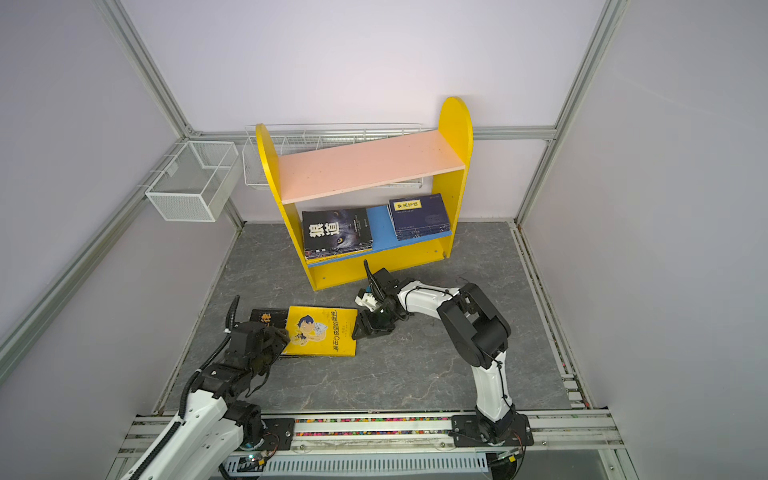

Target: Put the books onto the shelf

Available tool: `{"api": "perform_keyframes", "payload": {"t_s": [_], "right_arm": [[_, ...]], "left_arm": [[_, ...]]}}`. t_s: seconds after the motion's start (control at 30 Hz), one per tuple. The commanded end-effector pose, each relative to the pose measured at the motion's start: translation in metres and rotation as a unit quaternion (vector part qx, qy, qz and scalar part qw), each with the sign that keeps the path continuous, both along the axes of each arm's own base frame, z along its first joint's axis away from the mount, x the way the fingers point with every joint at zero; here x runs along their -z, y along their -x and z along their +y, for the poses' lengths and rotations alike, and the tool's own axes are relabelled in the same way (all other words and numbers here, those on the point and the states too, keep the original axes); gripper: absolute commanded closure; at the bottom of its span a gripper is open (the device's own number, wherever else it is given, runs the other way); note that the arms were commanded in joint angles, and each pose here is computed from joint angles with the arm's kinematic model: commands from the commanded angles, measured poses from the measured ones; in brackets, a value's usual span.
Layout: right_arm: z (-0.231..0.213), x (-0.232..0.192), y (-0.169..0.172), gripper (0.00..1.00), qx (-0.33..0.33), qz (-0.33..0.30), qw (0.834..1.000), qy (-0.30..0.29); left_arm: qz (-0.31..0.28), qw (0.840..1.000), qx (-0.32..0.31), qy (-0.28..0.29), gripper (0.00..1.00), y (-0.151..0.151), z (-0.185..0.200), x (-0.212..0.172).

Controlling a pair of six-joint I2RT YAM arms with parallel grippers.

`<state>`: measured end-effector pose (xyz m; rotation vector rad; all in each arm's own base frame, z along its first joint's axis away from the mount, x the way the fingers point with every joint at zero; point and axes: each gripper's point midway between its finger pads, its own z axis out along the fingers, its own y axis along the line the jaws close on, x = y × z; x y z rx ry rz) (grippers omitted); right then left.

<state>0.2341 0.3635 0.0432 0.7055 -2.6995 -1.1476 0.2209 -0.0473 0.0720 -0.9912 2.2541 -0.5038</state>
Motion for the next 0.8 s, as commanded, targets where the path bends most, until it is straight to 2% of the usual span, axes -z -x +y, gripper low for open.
{"api": "perform_keyframes", "payload": {"t_s": [0.0,0.23,0.47,0.63,0.77], "right_arm": [[0.013,-0.007,0.02,0.36,-0.044,0.046,0.997,-0.037],[0.029,-0.009,0.018,0.38,-0.046,0.057,0.995,-0.069],[0.046,-0.038,0.001,0.41,-0.028,0.025,0.992,-0.12],[0.053,-0.057,-0.016,0.42,-0.007,0.012,0.989,-0.146],[0.055,-0.071,-0.029,0.42,0.014,0.004,0.986,-0.166]], "left_arm": [[-0.018,0.999,0.037,-0.007,0.33,-0.008,-0.008,-0.005],[0.005,0.998,0.062,0.019,0.36,0.003,-0.019,0.02],[0.008,0.996,0.077,0.05,0.52,0.02,-0.026,0.037],[-0.027,0.992,0.086,0.086,0.75,0.017,-0.037,0.031],[-0.051,0.989,0.095,0.099,1.0,0.011,-0.042,0.02]]}}
